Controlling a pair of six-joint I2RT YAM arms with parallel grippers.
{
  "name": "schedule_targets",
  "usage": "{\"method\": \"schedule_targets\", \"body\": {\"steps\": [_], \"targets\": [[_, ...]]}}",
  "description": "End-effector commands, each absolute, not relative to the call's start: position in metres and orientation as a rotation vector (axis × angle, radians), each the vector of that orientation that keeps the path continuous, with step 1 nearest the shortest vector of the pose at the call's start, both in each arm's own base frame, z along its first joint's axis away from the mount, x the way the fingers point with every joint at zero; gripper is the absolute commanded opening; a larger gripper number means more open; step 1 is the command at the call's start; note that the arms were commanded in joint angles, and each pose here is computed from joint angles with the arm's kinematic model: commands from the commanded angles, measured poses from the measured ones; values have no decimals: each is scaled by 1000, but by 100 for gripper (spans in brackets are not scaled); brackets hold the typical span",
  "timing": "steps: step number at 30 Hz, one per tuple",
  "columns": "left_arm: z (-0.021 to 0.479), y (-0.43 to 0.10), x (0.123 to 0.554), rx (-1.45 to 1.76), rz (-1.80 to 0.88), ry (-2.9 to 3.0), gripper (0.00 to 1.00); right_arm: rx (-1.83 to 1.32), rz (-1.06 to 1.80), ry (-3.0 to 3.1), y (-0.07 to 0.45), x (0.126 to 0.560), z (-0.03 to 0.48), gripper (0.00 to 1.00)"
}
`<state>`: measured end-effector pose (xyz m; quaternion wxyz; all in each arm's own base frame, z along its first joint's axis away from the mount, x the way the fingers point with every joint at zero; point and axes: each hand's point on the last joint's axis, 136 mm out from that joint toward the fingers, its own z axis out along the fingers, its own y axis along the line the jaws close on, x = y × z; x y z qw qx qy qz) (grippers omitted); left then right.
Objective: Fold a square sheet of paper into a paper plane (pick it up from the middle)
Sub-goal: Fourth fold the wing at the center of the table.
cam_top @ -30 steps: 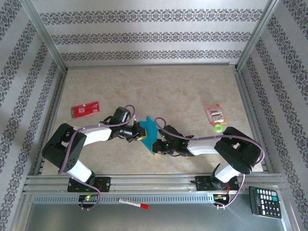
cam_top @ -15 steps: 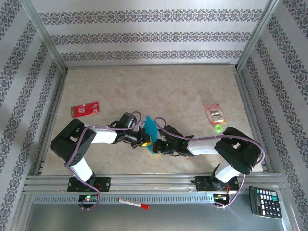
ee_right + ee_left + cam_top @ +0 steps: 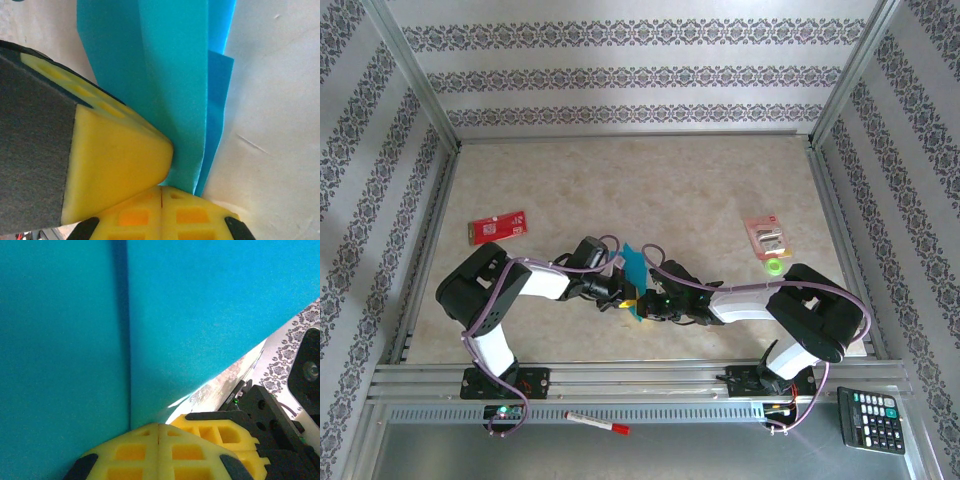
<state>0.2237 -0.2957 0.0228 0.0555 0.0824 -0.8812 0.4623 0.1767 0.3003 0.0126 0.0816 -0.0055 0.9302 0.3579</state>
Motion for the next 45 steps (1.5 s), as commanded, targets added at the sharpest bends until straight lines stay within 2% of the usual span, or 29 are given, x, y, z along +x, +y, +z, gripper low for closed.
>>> {"method": "schedule_targets", "body": {"steps": [1,29,45], "targets": [[17,-297,229,235,1355,-2725,0,49,773,2986,249,147,-34,0],[1,-273,267,-11,1056,-3051,3,52,753,3034,244,139,-40,0],[7,-266,299,34,1081,-3077,5,59,748,3041,242,136,-41,0]]}}
